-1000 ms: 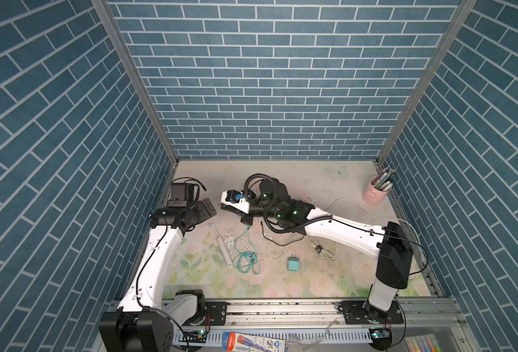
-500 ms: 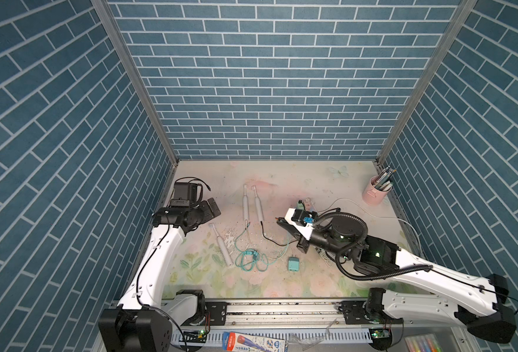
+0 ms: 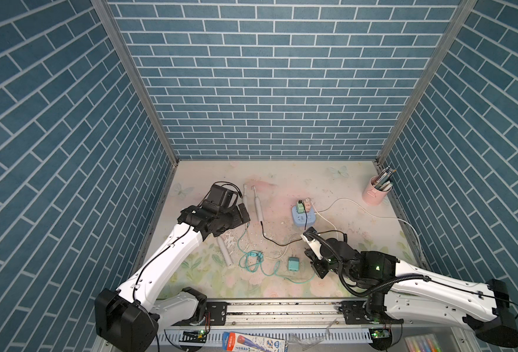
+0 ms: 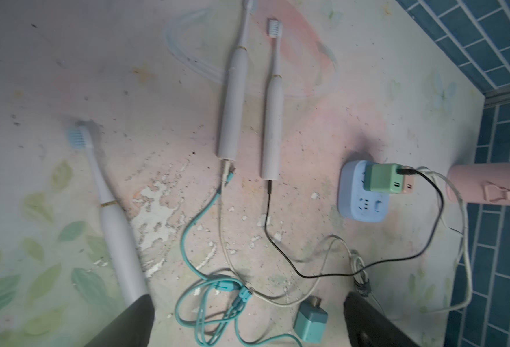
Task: Charge the electric toothbrush
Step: Pick up the charging cable from the center of the board.
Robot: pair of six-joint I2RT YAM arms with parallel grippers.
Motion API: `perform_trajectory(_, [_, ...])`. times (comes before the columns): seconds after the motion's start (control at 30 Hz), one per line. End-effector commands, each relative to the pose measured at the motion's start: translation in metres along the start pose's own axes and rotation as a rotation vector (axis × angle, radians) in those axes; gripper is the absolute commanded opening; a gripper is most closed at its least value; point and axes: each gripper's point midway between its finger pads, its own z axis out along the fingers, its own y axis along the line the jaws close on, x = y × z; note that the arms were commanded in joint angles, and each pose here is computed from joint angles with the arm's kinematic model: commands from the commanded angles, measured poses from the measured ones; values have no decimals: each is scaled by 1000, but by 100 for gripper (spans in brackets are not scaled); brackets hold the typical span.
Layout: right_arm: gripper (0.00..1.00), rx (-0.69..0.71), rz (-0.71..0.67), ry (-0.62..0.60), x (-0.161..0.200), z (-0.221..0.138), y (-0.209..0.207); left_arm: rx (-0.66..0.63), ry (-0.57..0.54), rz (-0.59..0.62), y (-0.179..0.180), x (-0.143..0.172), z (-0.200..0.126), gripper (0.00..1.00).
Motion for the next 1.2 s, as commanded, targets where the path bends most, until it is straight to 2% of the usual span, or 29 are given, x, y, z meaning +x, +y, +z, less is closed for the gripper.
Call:
perform_trajectory(0.0, [0,-140,12,-49,-13,-3,26,136,45,-69,-37,23,-2,99])
perform_trajectory(0.17, [0,-288,22,-94,-29,-6,46,333,170,-156,-69,70,2,93])
perform_trajectory(0.4, [0,-416,91,-78,-41,-1,46,478,290,-192,-97,116,-7,90])
perform_trajectory(0.6, [0,-445,85,-37,-45,10,49,501,334,-169,-107,135,-8,87])
perform_trajectory(0.73, [0,-446,89,-40,-49,14,48,495,343,-172,-105,140,-2,80])
perform_trajectory(0.8, [0,-450,89,-50,-53,14,49,485,359,-173,-103,145,4,72])
perform_trajectory(0.97, [0,-431,89,-74,-58,17,46,487,386,-184,-105,152,12,67])
perform_trajectory(1.07, [0,-439,86,-91,-62,16,47,492,386,-185,-108,152,12,60])
perform_trajectory(1.17, [0,-430,85,-88,-61,18,46,499,386,-189,-111,152,13,47])
